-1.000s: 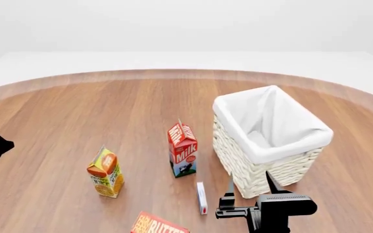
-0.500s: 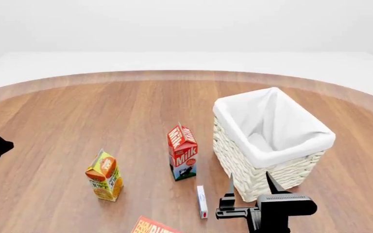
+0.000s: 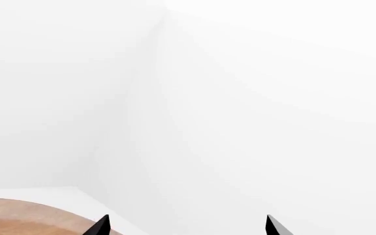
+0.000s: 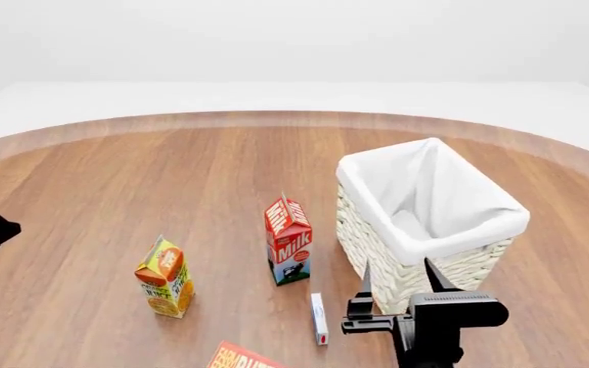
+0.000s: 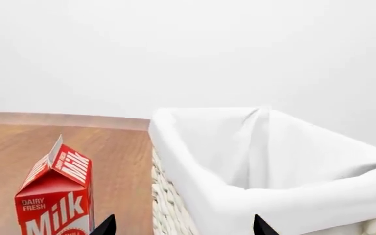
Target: Pick up the cream cheese box and the butter, and put them in the basket.
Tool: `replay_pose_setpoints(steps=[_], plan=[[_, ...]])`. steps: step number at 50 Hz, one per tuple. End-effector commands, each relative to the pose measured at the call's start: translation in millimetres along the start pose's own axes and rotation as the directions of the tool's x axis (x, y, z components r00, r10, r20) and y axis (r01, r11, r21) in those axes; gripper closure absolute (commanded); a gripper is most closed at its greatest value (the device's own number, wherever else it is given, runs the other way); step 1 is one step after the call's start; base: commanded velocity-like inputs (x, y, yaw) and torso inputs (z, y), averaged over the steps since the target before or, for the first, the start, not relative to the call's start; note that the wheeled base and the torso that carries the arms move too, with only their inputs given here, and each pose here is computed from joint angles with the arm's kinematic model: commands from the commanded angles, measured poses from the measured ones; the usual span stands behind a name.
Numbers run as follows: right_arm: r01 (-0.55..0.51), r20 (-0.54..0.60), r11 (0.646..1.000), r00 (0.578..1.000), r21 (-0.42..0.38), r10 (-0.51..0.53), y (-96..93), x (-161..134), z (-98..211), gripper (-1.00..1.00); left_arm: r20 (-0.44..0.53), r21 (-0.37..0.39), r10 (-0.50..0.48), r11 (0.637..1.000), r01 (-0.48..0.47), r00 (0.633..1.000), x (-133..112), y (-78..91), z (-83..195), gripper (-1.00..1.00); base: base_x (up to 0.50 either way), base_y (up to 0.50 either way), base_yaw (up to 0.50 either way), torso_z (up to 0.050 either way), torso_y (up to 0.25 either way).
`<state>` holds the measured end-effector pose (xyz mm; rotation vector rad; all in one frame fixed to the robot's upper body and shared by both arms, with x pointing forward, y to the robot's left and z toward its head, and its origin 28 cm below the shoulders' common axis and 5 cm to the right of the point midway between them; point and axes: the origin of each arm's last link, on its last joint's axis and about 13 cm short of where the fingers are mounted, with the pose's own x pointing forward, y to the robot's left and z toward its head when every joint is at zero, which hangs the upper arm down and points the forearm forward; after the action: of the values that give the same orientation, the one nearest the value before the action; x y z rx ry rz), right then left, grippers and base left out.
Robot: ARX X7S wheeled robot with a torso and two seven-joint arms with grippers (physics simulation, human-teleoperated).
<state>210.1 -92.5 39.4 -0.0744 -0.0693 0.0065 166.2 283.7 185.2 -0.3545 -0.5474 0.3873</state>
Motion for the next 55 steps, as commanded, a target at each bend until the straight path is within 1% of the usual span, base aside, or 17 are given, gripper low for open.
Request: replay_pose_setpoints(steps=[1,4,6,12,19,31,34,38,41,43,45,48,49,52,53,55], plan=[[-0.024,0.033,1.0,0.999,-0.012,0.024,0.1,2.3,27.1,-1.0,-0.001,0.0,0.001,1.0,-0.001,1.0,0.7,-0.6,-0.6,-1.0,0.0,0.0,0.0,0.0,0.0],[-0.041,0.02,0.999,0.999,-0.021,0.041,2.8,4.2,28.9,-1.0,0.0,-0.001,0.002,1.0,-0.002,1.0,0.4,-0.2,0.3,-1.0,0.0,0.0,0.0,0.0,0.0],[-0.067,-0.014,0.998,0.998,-0.021,0.066,4.0,4.9,28.8,-1.0,0.0,-0.001,0.003,1.0,-0.003,1.0,0.1,0.0,0.5,-1.0,0.0,0.0,0.0,0.0,0.0],[-0.106,-0.023,0.994,0.994,-0.031,0.105,9.2,4.6,34.3,-1.0,0.001,-0.001,0.003,1.0,-0.003,1.0,-0.6,0.2,1.5,-1.0,0.0,0.0,0.0,0.0,0.0],[-0.143,-0.055,0.988,0.989,-0.064,0.139,14.3,8.1,39.7,-1.0,0.001,-0.002,0.004,1.0,-0.004,1.0,-0.9,1.0,1.7,-1.0,0.0,0.0,0.0,0.0,0.0],[-0.136,-0.075,0.988,0.989,-0.07,0.13,14.3,18.0,57.4,-1.0,0.002,-0.001,0.005,1.0,-0.005,1.0,0.3,0.4,-0.1,-1.0,0.0,0.0,0.0,0.0,0.0],[-0.14,-0.091,0.988,0.987,-0.069,0.134,15.4,20.3,60.0,-1.0,0.002,-0.001,0.006,1.0,-0.006,1.0,0.7,0.2,0.0,-1.0,0.0,0.0,0.0,0.0,0.0],[-0.145,-0.145,0.986,0.981,-0.078,0.133,18.0,24.5,64.9,-1.0,0.003,-0.003,0.006,1.0,-0.006,1.0,0.9,0.3,0.1,-1.0,0.0,0.0,0.0,0.0,0.0],[-0.152,-0.148,0.985,0.979,-0.078,0.139,18.8,25.0,68.2,-1.0,0.003,-0.003,0.008,1.0,-0.008,1.0,0.8,0.7,0.5,-1.0,0.0,0.0,0.0,0.0,0.0],[-0.159,-0.16,0.986,0.976,-0.059,0.147,19.0,25.5,68.7,-1.0,0.003,-0.003,0.007,1.0,-0.007,1.0,0.6,0.6,0.6,-1.0,0.0,0.0,0.0,0.0,0.0],[-0.162,-0.166,0.985,0.975,-0.057,0.151,19.2,25.7,69.0,-1.0,0.003,-0.002,0.007,1.0,-0.007,1.0,0.4,0.7,0.4,-1.0,0.0,0.0,0.0,0.0,0.0],[-0.18,-0.197,0.984,0.965,-0.011,0.174,20.6,25.7,71.3,-1.0,0.003,-0.002,0.007,1.0,-0.007,1.0,0.3,0.9,0.8,-1.0,0.0,0.0,0.0,0.0,0.0],[-0.184,-0.224,0.983,0.957,0.019,0.183,21.5,25.7,72.0,-1.0,0.003,-0.002,0.006,1.0,-0.006,1.0,0.1,0.9,1.1,-1.0,0.0,0.0,0.0,0.0,0.0],[-0.203,-0.232,0.978,0.951,0.039,0.206,22.6,25.4,73.8,-1.0,0.003,-0.002,0.007,1.0,-0.007,1.0,-0.2,1.1,1.4,-1.0,0.0,0.0,0.0,0.0,0.0],[-0.234,-0.245,0.969,0.938,0.078,0.246,23.6,24.9,75.4,-1.0,0.003,-0.002,0.006,1.0,-0.006,1.0,-0.1,0.9,1.1,-1.0,0.0,0.0,0.0,0.0,0.0],[-0.239,-0.259,0.966,0.931,0.098,0.257,24.2,24.9,77.3,-1.0,0.001,-0.001,0.005,1.0,-0.005,1.0,0.3,0.5,0.6,-1.0,0.0,0.0,0.0,0.0,0.0]])
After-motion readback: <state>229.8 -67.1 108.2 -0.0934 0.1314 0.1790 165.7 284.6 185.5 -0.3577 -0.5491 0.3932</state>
